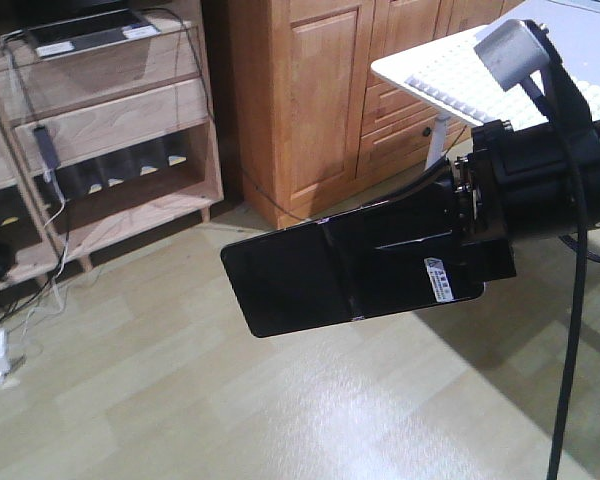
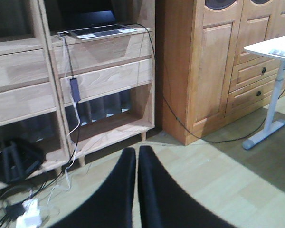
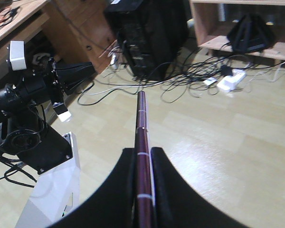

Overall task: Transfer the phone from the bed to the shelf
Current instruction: 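Hold the phone raised while the base drives to the wooden shelf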

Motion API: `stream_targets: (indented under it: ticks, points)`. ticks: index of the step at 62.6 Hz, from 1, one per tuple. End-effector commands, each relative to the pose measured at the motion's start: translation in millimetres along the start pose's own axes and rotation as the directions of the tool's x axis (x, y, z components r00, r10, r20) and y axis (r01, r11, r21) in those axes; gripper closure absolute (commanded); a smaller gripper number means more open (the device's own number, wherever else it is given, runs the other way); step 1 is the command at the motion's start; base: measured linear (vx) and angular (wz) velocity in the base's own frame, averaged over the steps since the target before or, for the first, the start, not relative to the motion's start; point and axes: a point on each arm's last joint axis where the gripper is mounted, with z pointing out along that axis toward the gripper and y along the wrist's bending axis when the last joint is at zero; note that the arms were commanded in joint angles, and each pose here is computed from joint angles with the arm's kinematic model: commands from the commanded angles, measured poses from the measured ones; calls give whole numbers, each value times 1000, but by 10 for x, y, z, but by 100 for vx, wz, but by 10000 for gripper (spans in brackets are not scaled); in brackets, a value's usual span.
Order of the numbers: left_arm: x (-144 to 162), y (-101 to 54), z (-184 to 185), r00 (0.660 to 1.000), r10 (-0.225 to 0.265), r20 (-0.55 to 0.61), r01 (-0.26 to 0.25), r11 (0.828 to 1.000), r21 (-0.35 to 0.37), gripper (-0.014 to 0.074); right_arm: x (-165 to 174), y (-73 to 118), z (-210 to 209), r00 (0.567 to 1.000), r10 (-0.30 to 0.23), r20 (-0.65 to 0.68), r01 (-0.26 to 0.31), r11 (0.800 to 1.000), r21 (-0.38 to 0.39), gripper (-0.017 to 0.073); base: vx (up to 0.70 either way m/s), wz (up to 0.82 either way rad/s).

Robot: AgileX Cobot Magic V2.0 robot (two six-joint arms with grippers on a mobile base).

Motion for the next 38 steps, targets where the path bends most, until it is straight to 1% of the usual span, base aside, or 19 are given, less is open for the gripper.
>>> stream_targets:
  ticks: [1,18,38]
  points:
    - [-43,2,-3,997,-9,71,9,1000,-3,592,-116,188,-94,998,-19,66,24,997,-74,561,47,-8]
    - [-43,2,-3,997,-9,71,9,1000,-3,592,-116,189,-94,998,-19,66,24,997,-75,561,48,-3]
    - [-43,2,-3,997,-9,71,9,1000,-3,592,-116,189,-94,998,-19,66,24,997,-75,561,49,8]
